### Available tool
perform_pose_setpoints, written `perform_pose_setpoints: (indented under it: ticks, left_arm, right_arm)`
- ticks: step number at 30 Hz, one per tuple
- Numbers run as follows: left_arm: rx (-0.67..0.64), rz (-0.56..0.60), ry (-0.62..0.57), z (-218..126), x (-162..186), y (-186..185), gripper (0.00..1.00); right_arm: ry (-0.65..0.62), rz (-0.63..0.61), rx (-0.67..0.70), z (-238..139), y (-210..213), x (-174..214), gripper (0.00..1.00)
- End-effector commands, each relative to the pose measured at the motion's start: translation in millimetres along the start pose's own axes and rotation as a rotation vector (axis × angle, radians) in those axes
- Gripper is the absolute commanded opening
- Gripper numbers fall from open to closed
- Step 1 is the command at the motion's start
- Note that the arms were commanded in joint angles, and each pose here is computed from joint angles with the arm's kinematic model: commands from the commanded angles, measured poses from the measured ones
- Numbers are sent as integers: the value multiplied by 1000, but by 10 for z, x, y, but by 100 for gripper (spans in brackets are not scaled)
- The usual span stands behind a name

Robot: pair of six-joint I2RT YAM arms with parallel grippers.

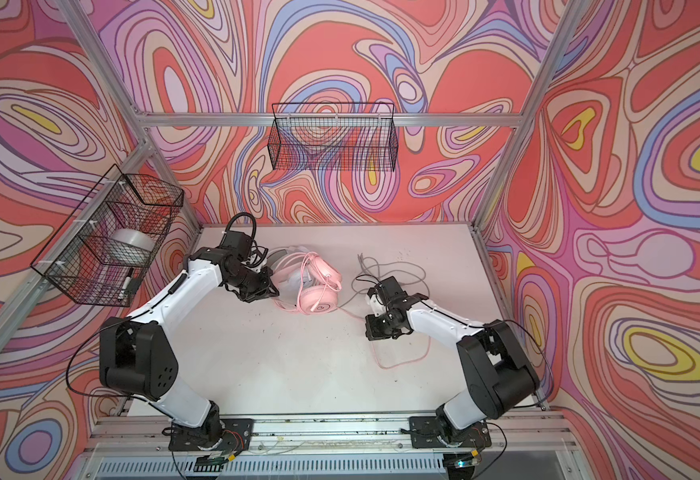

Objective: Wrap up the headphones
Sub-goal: 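Grasp the pink cable again with the right gripper and lift it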

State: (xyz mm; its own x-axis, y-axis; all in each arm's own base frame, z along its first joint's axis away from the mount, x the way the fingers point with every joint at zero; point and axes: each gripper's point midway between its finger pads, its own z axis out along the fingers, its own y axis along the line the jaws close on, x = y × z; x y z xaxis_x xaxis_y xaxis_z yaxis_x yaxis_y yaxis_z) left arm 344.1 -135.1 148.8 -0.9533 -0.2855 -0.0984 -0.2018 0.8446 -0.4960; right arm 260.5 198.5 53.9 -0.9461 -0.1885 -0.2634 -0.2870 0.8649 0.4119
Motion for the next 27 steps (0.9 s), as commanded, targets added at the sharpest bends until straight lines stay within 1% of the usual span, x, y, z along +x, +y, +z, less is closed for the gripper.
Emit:
perform_pose_setpoints:
  ticks: [1, 4, 7, 11, 17, 21, 27]
  left_arm:
    - [99, -58, -72, -171, -118, -209, 0]
    - [97, -94, -94, -216, -162, -222, 0]
    - [79, -121, -120, -266, -209, -213, 0]
    - [39, -146, -156, -338, -274, -176, 0]
    - [-50, -165, -184, -411, -336, -68, 0]
    - [-100, -168, -199, -452, -369, -7, 0]
    - [-164, -180, -223, -482, -395, 104, 0]
  right_arm:
    - [-37, -88, -14, -62, 127, -39, 0]
    - [-50, -163, -25, -96, 258, -28, 0]
    - [-72, -271, -38, -149, 436, -16, 0]
    - [-108, -408, -60, -245, 657, 3, 0]
    - [-189, -566, -118, -465, 946, -29, 0]
    - [-213, -649, -171, -618, 1128, -47, 0]
    - [-193, -740, -238, -775, 1375, -66, 0]
